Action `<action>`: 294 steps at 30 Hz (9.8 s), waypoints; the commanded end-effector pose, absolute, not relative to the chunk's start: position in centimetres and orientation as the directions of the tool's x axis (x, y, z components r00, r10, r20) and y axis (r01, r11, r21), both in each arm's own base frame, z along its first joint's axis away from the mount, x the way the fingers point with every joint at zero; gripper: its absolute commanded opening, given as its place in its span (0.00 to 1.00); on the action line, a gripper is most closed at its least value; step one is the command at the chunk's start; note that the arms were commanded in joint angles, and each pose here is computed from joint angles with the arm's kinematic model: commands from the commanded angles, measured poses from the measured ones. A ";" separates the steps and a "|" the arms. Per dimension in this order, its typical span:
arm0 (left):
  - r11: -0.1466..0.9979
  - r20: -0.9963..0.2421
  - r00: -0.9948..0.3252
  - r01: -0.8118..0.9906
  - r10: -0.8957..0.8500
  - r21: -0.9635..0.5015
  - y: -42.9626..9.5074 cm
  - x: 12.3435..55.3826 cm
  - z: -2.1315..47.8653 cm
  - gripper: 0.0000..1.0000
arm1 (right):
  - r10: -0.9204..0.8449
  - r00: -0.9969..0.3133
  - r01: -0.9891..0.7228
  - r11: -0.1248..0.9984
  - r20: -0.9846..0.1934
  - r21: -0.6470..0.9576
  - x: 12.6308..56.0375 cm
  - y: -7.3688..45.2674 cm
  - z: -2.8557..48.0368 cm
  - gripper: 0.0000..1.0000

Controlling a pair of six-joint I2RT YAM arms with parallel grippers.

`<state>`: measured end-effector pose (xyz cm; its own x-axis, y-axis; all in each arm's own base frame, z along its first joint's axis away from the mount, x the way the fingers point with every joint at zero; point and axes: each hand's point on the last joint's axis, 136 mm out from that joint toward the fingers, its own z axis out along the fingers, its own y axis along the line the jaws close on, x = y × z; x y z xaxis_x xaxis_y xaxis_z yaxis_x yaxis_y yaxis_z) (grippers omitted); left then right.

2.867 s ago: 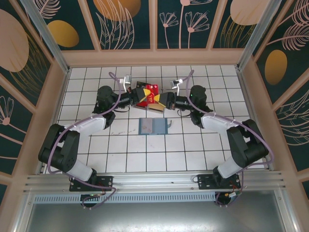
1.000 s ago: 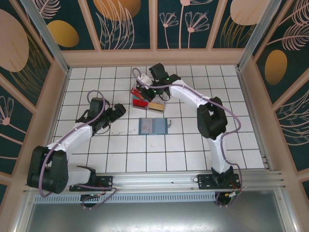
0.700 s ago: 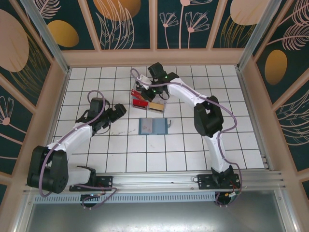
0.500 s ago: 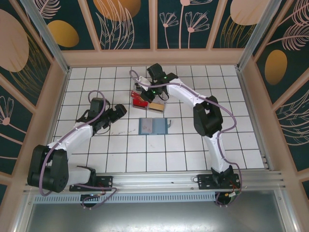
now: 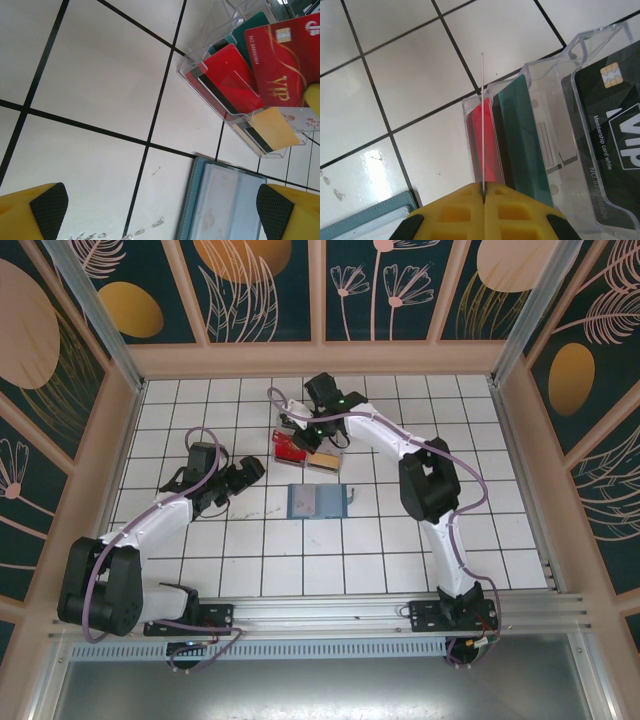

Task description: Take the credit cards out of the card holder

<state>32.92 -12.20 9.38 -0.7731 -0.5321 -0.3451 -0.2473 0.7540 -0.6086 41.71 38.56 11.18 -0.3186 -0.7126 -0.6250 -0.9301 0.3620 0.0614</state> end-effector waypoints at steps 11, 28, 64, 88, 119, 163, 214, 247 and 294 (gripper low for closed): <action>0.743 -0.333 -0.783 -0.231 -0.525 -0.628 -12.6 32.8 8.8 0.99 | -0.771 -0.297 -0.940 0.340 -0.563 0.032 41.4 38.1 8.0 0.00; 0.732 -0.331 -0.790 -0.207 -0.517 -0.649 -13.1 32.8 9.0 0.99 | -0.794 -0.269 -0.949 0.314 -0.545 0.012 41.1 37.9 7.3 0.18; 0.759 -0.358 -0.791 -0.196 -0.497 -0.621 -13.1 34.3 8.8 0.99 | -0.186 -0.871 -0.359 0.873 -0.456 0.330 29.2 33.1 9.2 0.62; 0.696 -0.278 -0.832 -0.169 -0.480 -0.698 -15.6 33.9 8.6 0.96 | -0.224 -0.934 -0.252 0.965 -0.278 0.067 27.7 28.9 -0.7 0.54; 0.647 -0.120 -0.944 -0.116 -0.308 -0.753 -25.3 32.7 5.6 0.40 | -0.200 -0.948 -0.234 0.965 -0.246 0.117 26.8 27.9 -2.2 0.42; 0.498 -0.110 -0.968 -0.016 -0.224 -0.867 -29.0 32.0 8.0 0.38 | 0.177 -0.773 -0.168 0.869 -0.609 0.465 32.2 26.1 13.9 0.45; 0.675 -0.112 -0.962 -0.090 -0.251 -0.732 -29.9 31.9 4.4 0.30 | 0.028 -0.951 -0.104 0.909 -0.308 0.403 30.0 27.6 3.5 0.20; 0.620 -0.102 -0.982 -0.018 -0.159 -0.785 -30.9 31.3 3.6 0.25 | 0.015 -0.966 -0.079 0.932 -0.256 0.354 29.5 26.7 1.5 0.16; 0.714 -0.375 -0.917 0.174 -0.133 -0.679 -23.8 32.5 12.3 0.00 | 0.151 -0.863 -0.279 0.655 -0.482 0.703 31.7 29.4 14.5 0.35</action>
